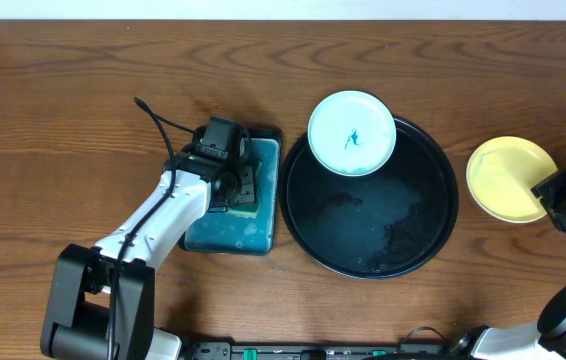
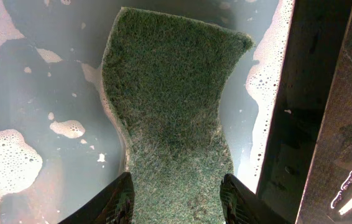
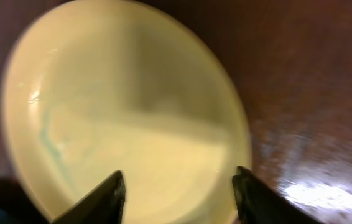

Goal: Clean dirty plates on tray and stack at the side
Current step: 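Set the yellow plate on the pale green plate and release, right gripper, then move the right gripper to the remaining pale green plate's rim and grip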

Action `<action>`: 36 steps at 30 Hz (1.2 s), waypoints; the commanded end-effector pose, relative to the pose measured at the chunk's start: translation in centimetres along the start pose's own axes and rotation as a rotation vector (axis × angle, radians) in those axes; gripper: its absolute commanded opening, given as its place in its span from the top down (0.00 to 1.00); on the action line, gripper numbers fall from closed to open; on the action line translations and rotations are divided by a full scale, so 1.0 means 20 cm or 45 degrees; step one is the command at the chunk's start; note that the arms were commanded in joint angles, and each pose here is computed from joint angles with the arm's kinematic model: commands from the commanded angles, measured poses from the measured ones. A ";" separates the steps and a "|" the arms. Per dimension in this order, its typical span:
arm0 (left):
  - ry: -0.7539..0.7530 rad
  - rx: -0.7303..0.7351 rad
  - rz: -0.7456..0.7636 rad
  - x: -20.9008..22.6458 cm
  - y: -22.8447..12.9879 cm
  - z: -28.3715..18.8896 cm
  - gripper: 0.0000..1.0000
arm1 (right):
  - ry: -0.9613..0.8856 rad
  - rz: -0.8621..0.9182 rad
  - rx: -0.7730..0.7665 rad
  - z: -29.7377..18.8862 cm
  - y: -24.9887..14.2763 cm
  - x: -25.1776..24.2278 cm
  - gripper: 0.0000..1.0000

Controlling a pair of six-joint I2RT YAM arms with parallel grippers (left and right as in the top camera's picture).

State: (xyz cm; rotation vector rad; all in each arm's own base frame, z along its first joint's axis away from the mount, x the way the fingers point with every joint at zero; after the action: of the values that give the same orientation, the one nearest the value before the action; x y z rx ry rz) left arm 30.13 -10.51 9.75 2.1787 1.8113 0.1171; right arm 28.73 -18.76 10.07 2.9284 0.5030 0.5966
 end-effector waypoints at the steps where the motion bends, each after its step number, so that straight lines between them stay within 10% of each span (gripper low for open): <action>1: 0.009 0.012 -0.007 0.01 0.00 0.01 0.53 | 0.244 -0.063 0.096 -0.03 -0.01 0.12 0.41; 11: 0.009 0.012 -0.007 0.01 0.00 0.01 0.53 | 0.697 -0.609 0.316 -0.07 -0.34 0.52 0.41; 24: 0.009 0.011 -0.007 0.01 0.00 0.01 0.53 | 0.439 -1.110 0.320 -0.22 -0.60 0.98 0.36; 36: 0.009 0.012 -0.007 0.01 0.00 0.01 0.53 | 0.257 -1.287 0.454 0.20 -0.94 1.06 0.40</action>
State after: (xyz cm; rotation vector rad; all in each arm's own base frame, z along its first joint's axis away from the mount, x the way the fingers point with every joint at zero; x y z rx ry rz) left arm 30.13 -10.51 9.75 2.1787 1.8113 0.1171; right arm 42.77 5.45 12.75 2.3973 2.0794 0.7945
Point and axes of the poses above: each gripper's point midway between its finger pads, its own z axis out along the fingers, its own x axis along the line the jaws close on, y = z × x, the point moved 6 cm from there along -z, back along the fingers, and after that the axes turned 14 degrees about z, right-handed, at the moved point
